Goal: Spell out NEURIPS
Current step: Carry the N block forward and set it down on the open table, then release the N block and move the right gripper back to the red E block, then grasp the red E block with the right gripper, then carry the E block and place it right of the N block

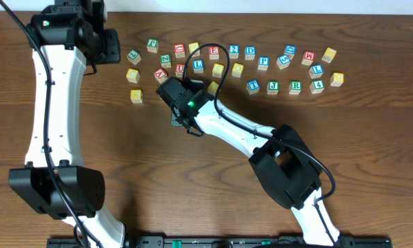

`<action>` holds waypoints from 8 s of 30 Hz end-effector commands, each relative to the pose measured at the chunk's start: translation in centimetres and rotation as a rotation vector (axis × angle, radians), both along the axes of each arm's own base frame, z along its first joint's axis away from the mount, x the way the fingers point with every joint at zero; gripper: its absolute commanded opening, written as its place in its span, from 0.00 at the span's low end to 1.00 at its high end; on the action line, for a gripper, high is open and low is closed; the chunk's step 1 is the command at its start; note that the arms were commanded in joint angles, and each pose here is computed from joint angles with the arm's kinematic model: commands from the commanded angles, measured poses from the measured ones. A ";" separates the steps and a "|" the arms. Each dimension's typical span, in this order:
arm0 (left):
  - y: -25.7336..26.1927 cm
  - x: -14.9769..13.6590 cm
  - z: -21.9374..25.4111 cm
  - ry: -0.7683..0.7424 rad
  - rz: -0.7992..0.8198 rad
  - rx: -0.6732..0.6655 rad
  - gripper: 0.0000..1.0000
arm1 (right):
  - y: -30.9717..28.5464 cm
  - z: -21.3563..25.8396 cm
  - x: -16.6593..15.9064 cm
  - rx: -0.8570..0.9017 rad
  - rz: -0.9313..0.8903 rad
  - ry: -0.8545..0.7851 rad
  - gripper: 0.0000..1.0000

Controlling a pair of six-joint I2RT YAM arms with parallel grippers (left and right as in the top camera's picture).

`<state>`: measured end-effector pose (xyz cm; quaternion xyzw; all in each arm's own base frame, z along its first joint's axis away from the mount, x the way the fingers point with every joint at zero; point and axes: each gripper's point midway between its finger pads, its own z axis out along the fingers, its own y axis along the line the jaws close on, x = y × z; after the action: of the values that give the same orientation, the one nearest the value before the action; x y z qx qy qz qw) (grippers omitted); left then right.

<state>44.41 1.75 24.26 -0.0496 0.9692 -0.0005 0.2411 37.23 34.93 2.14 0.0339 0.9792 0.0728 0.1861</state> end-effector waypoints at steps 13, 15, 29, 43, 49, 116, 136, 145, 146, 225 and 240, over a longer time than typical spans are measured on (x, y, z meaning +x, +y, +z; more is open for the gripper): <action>0.0 0.1 0.5 -0.013 0.005 0.007 0.43 | -0.1 -0.7 0.1 -0.015 0.041 0.012 0.30; 0.0 0.1 0.5 -0.013 0.005 0.007 0.42 | -0.1 -0.7 0.1 -0.015 0.041 0.012 0.30; 0.0 0.1 0.5 -0.013 0.005 0.007 0.42 | 0.3 0.5 0.1 0.002 0.054 0.009 0.42; 0.0 0.1 0.5 -0.013 0.005 0.007 0.43 | -0.5 9.4 0.5 0.050 0.115 -0.125 0.72; 0.0 0.1 0.5 -0.013 0.005 0.007 0.42 | -4.4 15.0 2.5 0.049 0.135 -0.221 0.72; 0.0 0.1 0.5 -0.013 0.005 0.007 0.42 | -8.7 21.0 12.0 0.154 0.231 -0.349 0.83; 0.0 0.1 0.5 -0.013 0.005 0.007 0.42 | -6.6 14.2 19.0 0.061 0.243 -0.324 0.99; 0.0 0.1 0.5 -0.013 0.005 0.007 0.42 | -6.9 9.0 21.0 -0.003 0.203 -0.317 0.79; 0.0 0.1 0.5 -0.013 0.005 0.007 0.42 | -7.0 8.6 21.2 -0.007 0.192 -0.316 0.79; 0.0 0.1 0.5 -0.013 0.005 0.007 0.42 | -8.5 10.9 22.1 -0.023 0.058 -0.381 0.28; 0.0 0.1 0.5 -0.013 0.005 0.007 0.42 | -10.4 12.7 9.0 -0.027 0.181 0.075 0.25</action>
<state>44.40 1.76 24.26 -0.0499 0.9693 -0.0003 0.2409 48.16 23.54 17.32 -0.0476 0.9765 0.0686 0.1986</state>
